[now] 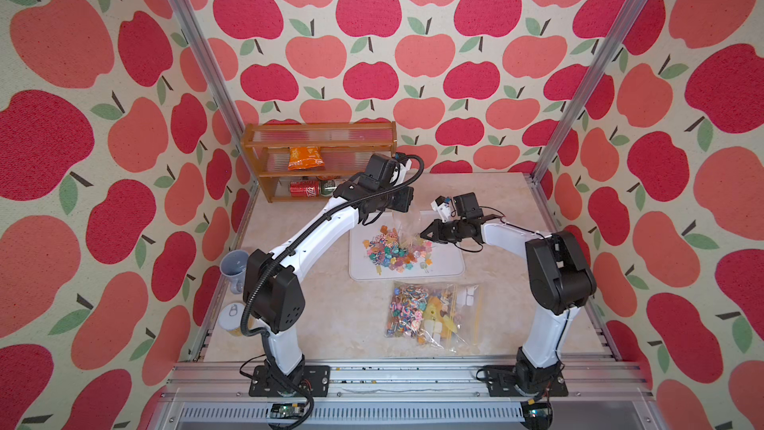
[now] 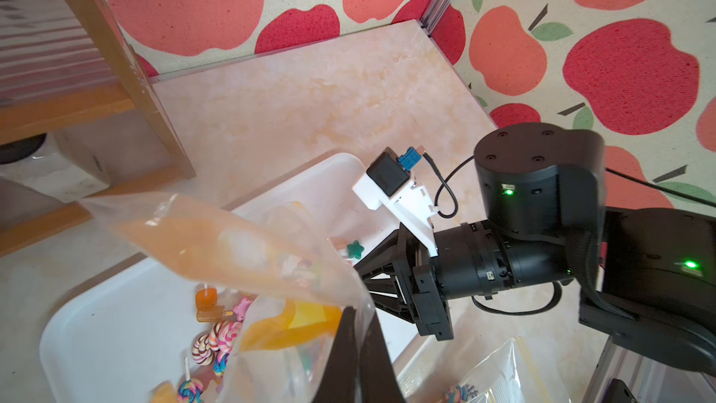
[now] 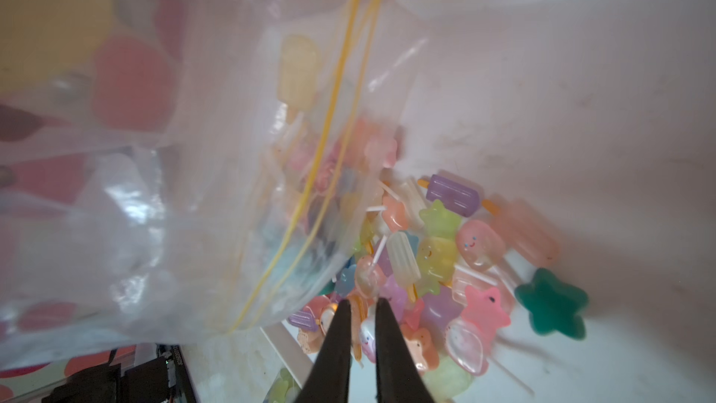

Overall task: Pour candies out of the ziploc bag
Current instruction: 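Pour the candies out of the ziploc bag onto the tray.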

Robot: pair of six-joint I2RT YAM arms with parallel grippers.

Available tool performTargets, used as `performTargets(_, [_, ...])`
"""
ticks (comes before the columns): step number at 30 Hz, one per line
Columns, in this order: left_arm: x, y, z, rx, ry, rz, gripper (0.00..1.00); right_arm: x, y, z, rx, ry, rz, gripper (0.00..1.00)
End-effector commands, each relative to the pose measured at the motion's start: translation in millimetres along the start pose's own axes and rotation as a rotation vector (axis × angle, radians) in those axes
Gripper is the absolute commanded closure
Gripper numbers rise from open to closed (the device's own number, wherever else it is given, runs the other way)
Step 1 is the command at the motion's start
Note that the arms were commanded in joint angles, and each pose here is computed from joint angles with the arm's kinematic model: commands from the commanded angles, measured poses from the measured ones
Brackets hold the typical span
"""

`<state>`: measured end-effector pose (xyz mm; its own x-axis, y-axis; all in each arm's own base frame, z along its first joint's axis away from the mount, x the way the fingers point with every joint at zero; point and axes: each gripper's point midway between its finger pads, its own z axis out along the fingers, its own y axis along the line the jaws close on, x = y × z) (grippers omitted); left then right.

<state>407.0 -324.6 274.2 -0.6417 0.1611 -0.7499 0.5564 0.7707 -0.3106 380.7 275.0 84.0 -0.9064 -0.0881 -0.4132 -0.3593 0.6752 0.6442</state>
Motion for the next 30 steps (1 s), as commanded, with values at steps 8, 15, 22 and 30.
performTargets(8, [-3,-7,-10,0.009,-0.010,0.008,1.00,5,6,1,-0.008,0.022,-0.011,0.89])
performTargets(15, [5,-10,-4,-0.010,0.014,0.042,1.00,8,2,-1,0.002,0.020,-0.005,0.88])
performTargets(22, [12,-11,-1,-0.061,0.040,0.108,1.00,-3,-4,-22,0.048,-0.022,-0.005,0.88])
performTargets(30, [16,-5,-5,-0.076,0.022,0.093,1.00,-21,-4,-60,0.081,-0.100,-0.001,0.88])
